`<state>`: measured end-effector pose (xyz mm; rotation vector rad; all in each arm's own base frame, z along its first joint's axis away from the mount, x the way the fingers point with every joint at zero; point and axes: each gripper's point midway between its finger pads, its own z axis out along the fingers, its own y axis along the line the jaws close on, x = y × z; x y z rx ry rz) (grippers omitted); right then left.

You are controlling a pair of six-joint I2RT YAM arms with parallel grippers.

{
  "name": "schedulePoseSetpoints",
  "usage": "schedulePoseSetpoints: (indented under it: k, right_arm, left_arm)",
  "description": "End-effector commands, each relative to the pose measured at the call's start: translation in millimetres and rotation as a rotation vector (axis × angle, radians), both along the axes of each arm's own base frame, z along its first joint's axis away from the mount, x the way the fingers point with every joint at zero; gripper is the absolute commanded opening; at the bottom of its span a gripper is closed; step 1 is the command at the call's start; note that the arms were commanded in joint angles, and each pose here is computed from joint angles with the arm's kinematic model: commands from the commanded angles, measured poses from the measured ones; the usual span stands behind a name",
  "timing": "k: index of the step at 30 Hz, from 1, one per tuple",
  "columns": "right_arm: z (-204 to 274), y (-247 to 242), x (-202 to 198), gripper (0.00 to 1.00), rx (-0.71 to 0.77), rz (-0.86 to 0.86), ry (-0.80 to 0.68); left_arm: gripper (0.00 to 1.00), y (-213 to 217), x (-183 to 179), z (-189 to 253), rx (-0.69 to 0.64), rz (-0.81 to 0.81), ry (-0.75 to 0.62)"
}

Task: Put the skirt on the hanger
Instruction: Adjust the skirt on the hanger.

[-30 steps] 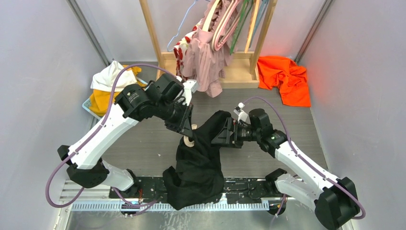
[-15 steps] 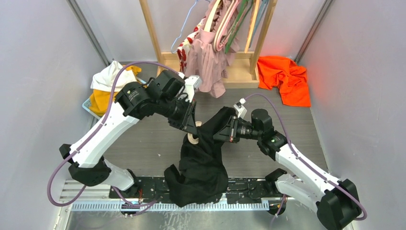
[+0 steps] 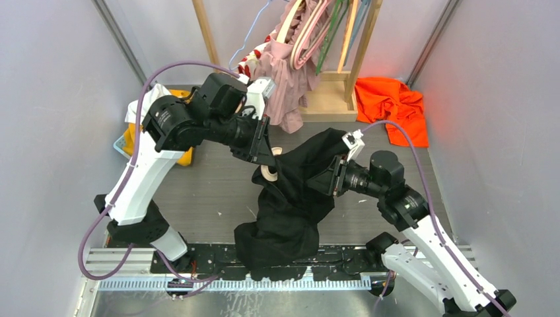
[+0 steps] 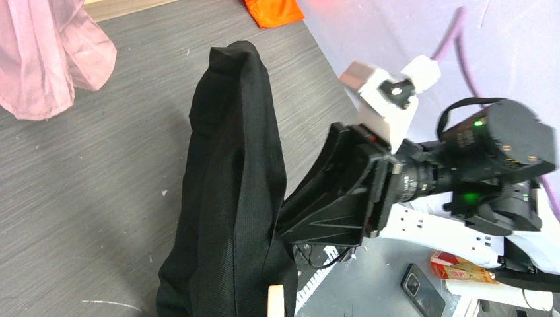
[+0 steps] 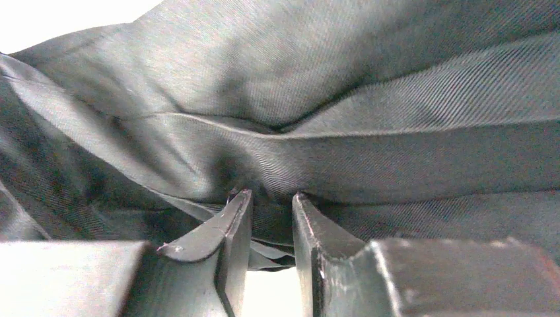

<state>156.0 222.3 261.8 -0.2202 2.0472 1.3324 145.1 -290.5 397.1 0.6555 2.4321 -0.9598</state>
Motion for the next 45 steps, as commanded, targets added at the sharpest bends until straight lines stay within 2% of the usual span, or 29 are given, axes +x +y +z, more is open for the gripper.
schedulePoseSetpoints:
  k: [1,3,4,9,20,22,26,34,39,41,42,43,45]
  right_arm:
    - [16,-18,13,0.32,-0.080,-0.103,-0.111]
    - [21,-20,15,0.19,-0.084,-0.121,-0.136]
    - [23,-19,16,0.20,-0.078,-0.117,-0.142]
    - [23,-4,11,0.58,-0.027,-0.027,-0.132]
    - [65,9,-9,0.96,0.142,0.097,-0.230]
    - [73,15,-13,1.00,0.203,0.136,-0.224]
    - [81,25,-19,1.00,0.294,0.210,-0.187]
    - [59,39,-33,1.00,0.282,0.299,-0.097]
    - [54,50,-48,0.94,0.245,0.347,-0.112]
    - [50,53,-50,0.84,0.226,0.350,-0.108]
    - [46,54,-48,0.75,0.206,0.339,-0.098]
    - [41,55,-45,0.59,0.185,0.327,-0.088]
    - [33,55,-38,0.21,0.151,0.291,-0.070]
  left_arm:
    - [0.07,-2,-5,14,-0.053,-0.015,-0.011]
    - [0.07,0,-5,18,-0.053,-0.010,-0.017]
    - [0.07,1,-5,19,-0.050,-0.007,-0.018]
    - [0.08,-2,-6,23,-0.068,-0.014,-0.016]
    - [0.08,-4,-4,12,-0.054,-0.014,-0.002]
    - [0.08,-6,-3,11,-0.055,-0.016,0.001]
    - [0.08,-9,-3,9,-0.058,-0.020,0.008]
    - [0.08,-14,-2,13,-0.078,-0.028,0.008]
    - [0.09,-17,0,12,-0.078,-0.028,0.010]
    - [0.10,-17,0,13,-0.083,-0.029,0.011]
    - [0.10,-17,0,13,-0.084,-0.029,0.012]
    - [0.10,-17,-1,14,-0.088,-0.030,0.009]
    - [0.11,-16,-2,14,-0.086,-0.030,0.011]
